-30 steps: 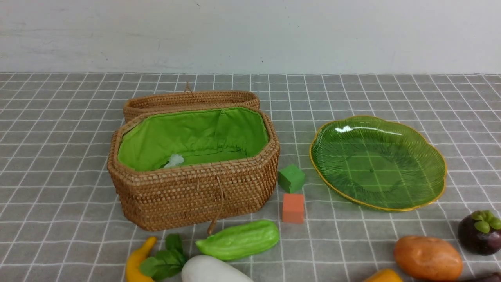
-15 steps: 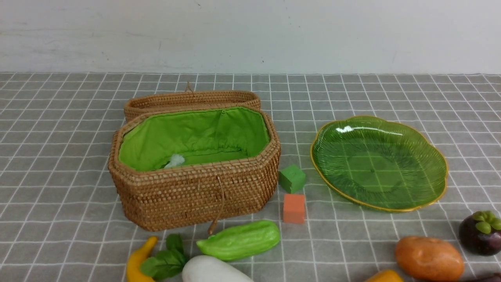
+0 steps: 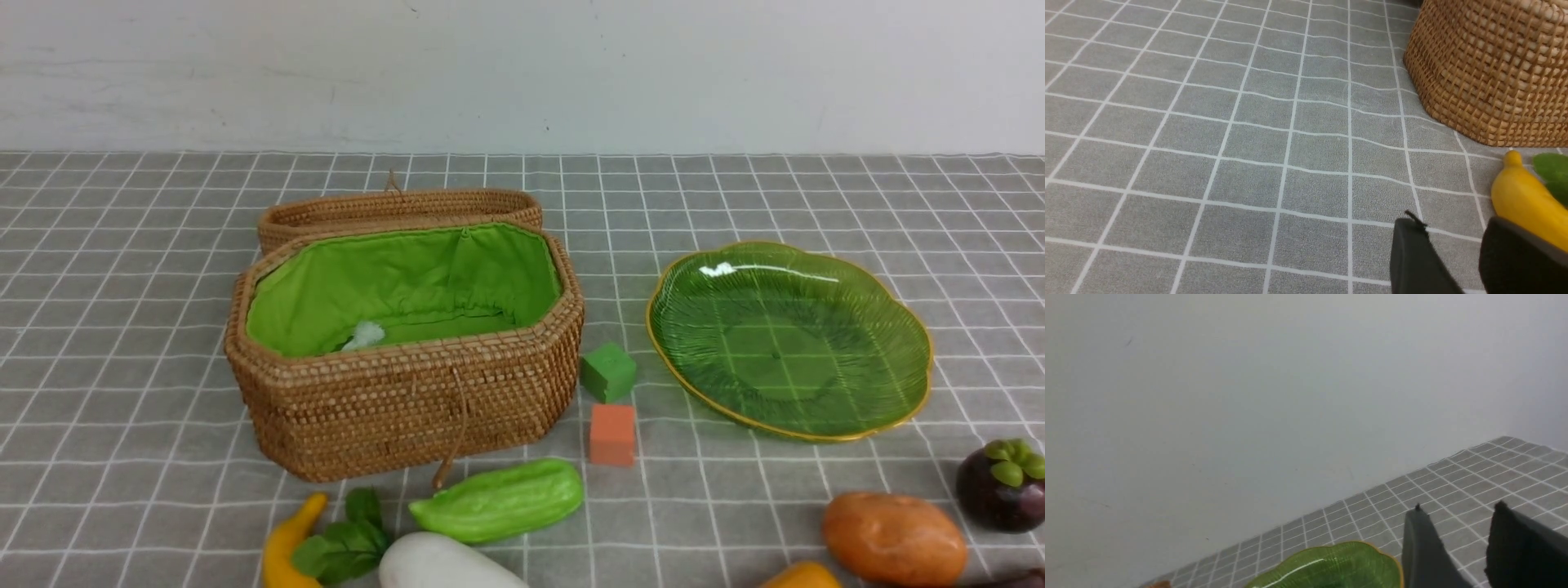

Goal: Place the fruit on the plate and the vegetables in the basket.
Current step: Use the right arm to grab a mango and put it into the right plate

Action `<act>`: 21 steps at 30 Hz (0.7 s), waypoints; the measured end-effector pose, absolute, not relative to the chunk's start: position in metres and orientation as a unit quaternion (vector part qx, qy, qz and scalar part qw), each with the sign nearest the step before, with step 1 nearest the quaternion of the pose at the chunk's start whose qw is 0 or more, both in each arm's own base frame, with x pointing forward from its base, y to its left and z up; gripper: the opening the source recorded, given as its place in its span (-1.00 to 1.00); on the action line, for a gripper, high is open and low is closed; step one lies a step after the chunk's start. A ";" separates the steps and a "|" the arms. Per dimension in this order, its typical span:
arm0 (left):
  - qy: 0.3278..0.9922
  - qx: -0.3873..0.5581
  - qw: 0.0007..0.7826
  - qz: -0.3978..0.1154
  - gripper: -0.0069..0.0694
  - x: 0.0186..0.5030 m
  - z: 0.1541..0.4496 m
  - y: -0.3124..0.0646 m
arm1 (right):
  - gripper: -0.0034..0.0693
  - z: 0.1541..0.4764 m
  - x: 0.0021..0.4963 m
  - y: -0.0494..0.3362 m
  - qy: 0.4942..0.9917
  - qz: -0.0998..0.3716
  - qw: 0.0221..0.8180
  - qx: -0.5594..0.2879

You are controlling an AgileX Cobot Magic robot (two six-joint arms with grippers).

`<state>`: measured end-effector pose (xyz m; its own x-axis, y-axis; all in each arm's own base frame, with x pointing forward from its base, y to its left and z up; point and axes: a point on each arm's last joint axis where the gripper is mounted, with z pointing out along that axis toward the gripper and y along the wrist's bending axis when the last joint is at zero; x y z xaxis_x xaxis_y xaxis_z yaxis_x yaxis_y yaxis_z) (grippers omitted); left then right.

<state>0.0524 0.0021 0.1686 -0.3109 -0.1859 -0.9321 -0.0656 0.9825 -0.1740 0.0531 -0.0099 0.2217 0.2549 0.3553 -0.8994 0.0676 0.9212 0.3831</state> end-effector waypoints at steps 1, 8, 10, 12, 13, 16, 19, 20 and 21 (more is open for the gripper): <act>0.808 -0.078 0.582 -0.052 -0.19 0.052 0.169 0.002 | -0.24 0.226 0.052 -0.009 0.606 0.102 0.768 0.178; 0.808 -0.078 0.582 -0.052 -0.19 0.052 0.169 0.002 | -0.24 0.327 0.045 0.000 0.641 0.132 0.739 0.160; 0.808 -0.078 0.582 -0.052 -0.19 0.052 0.169 0.002 | -0.24 0.359 0.057 0.001 0.677 0.131 0.708 0.154; 0.808 -0.078 0.582 -0.052 -0.19 0.052 0.169 0.002 | -0.24 0.369 0.064 0.001 0.697 0.123 0.691 0.147; 0.808 -0.078 0.582 -0.052 -0.19 0.052 0.169 0.002 | -0.24 0.380 0.075 0.001 0.733 0.104 0.661 0.123; 0.808 -0.078 0.582 -0.052 -0.19 0.052 0.169 0.002 | -0.24 0.381 0.087 0.003 0.764 0.083 0.635 0.077; 0.808 -0.078 0.582 -0.052 -0.19 0.052 0.169 0.002 | -0.24 0.376 0.099 0.013 0.784 0.107 0.611 0.024; 0.808 -0.078 0.582 -0.052 -0.19 0.052 0.169 0.002 | -0.24 0.373 0.102 0.018 0.791 0.117 0.600 0.016; 0.808 -0.078 0.582 -0.052 -0.19 0.052 0.169 0.002 | -0.24 0.366 0.106 0.028 0.811 0.150 0.565 -0.031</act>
<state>0.0524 0.0021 0.1686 -0.3109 -0.1859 -0.9321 -0.0656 0.9825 -0.1740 0.1061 0.0280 0.3665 -0.3598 0.1188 -0.9254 -0.2196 0.9532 0.2077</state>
